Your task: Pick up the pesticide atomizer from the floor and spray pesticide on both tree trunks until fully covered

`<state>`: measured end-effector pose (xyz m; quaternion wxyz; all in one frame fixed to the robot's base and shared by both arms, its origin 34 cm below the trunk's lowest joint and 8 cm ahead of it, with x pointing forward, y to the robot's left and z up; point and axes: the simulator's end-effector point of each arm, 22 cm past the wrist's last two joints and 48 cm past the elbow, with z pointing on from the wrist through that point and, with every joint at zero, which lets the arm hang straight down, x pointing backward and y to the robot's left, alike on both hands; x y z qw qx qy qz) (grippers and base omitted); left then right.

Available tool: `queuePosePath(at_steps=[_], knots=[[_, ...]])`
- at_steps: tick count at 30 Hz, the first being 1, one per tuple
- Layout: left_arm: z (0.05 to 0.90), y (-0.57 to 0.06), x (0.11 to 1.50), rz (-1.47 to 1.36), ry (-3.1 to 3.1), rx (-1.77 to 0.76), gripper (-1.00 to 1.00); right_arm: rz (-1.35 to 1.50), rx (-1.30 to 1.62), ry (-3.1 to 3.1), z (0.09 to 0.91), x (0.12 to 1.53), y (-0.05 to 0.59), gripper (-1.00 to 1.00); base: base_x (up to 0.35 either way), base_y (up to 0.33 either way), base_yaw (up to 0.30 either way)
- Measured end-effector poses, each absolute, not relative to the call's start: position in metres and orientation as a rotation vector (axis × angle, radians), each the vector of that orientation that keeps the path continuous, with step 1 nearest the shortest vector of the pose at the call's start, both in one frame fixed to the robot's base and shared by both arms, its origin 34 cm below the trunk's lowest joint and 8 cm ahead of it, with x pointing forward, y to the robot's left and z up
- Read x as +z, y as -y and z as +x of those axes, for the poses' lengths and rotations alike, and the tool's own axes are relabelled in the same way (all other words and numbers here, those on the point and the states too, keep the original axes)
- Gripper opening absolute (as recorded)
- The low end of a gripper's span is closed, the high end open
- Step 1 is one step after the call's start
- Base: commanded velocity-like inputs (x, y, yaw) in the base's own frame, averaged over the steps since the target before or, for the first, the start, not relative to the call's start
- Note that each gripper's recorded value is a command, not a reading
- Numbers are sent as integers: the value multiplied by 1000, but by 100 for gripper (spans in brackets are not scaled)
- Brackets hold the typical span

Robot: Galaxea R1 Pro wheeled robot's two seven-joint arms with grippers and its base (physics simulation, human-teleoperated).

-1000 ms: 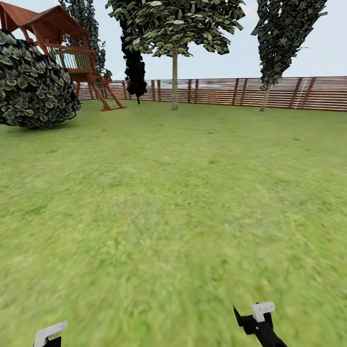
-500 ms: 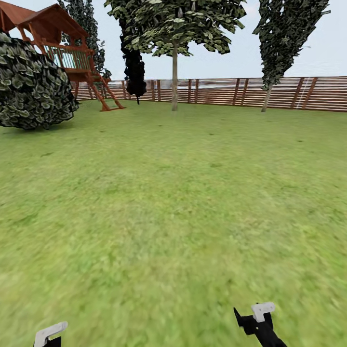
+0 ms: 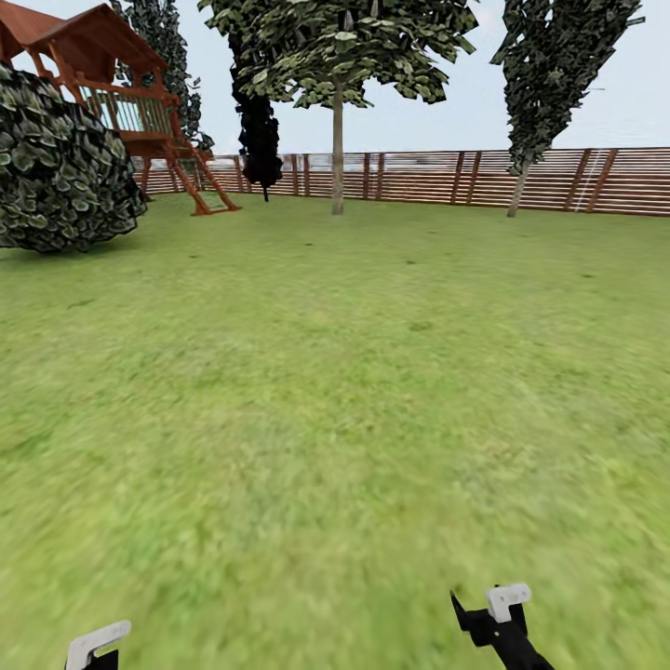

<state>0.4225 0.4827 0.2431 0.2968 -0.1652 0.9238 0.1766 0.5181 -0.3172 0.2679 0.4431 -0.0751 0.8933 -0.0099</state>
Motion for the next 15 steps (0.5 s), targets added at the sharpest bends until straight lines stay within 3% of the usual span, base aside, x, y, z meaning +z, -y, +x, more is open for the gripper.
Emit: queuePosePath(at_steps=[15], knots=[[422,-483,243,-439,-2456,470,-100,-187,-25,-2215,518,268,317,100,341,0,0]])
